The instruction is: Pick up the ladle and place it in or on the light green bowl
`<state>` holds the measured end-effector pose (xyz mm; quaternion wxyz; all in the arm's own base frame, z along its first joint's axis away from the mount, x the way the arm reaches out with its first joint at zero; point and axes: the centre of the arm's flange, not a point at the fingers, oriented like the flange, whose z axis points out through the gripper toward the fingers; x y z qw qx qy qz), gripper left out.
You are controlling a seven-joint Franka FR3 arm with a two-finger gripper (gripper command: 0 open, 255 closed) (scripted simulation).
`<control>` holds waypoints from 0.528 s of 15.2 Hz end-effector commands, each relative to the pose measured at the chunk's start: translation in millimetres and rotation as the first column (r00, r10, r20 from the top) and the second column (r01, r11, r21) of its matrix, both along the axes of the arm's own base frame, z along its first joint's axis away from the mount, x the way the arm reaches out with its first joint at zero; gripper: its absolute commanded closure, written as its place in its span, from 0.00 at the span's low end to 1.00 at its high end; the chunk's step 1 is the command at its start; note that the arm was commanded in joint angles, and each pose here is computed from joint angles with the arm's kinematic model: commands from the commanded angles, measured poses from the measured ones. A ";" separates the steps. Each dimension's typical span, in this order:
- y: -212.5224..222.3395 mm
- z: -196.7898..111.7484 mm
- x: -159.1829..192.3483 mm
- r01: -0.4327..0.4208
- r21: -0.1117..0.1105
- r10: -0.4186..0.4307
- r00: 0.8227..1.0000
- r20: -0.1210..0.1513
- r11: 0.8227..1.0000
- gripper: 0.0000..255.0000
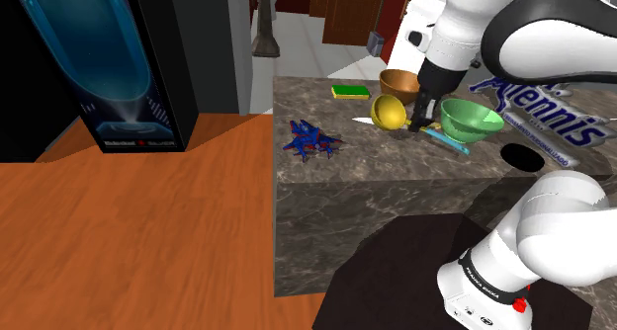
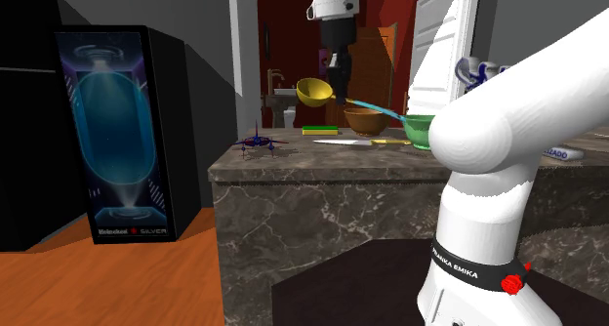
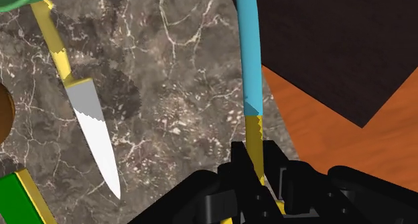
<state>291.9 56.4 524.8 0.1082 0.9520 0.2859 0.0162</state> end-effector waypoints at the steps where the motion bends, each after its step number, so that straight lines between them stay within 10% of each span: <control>1: -0.3 11.6 0.2 0.000 0.000 0.000 1.000 0.000 1.000 1.00; 8: -26.7 38.0 -0.6 0.000 0.000 0.000 1.000 0.000 1.000 1.00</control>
